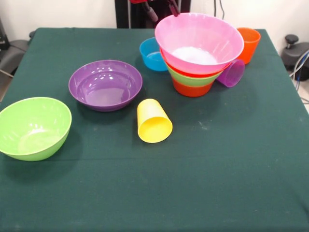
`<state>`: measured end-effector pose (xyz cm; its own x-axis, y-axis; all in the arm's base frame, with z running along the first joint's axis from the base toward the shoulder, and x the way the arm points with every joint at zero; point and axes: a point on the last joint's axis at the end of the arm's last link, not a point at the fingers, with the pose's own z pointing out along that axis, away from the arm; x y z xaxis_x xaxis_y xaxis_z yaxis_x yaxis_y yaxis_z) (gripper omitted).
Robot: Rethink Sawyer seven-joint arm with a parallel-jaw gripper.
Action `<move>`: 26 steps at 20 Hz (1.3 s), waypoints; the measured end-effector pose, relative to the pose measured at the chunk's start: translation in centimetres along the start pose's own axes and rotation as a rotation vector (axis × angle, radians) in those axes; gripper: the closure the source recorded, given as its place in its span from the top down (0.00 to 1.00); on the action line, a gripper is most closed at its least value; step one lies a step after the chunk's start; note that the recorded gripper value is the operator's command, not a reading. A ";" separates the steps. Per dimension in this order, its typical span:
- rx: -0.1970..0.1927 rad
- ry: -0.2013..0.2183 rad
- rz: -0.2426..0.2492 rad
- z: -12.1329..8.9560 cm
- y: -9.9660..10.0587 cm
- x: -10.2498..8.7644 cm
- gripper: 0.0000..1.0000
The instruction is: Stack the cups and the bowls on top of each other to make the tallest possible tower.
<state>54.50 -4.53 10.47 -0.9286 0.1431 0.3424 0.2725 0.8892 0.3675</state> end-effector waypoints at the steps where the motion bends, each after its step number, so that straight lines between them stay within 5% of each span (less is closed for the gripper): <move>1: -0.001 0.000 -0.001 0.0 0.1 0.0 1.00; 13: 0.016 -0.028 -0.031 -1.1 1.4 -0.5 1.00; 16: 0.045 -0.052 -0.060 -1.6 2.4 -1.1 1.00; 21: 0.146 -0.134 -0.172 -3.1 6.3 -3.2 1.00; 26: 0.184 -0.192 -0.220 -4.6 8.7 -4.7 1.00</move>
<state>62.37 0.57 16.01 -0.9953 0.0029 0.0968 0.0268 0.9689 0.2460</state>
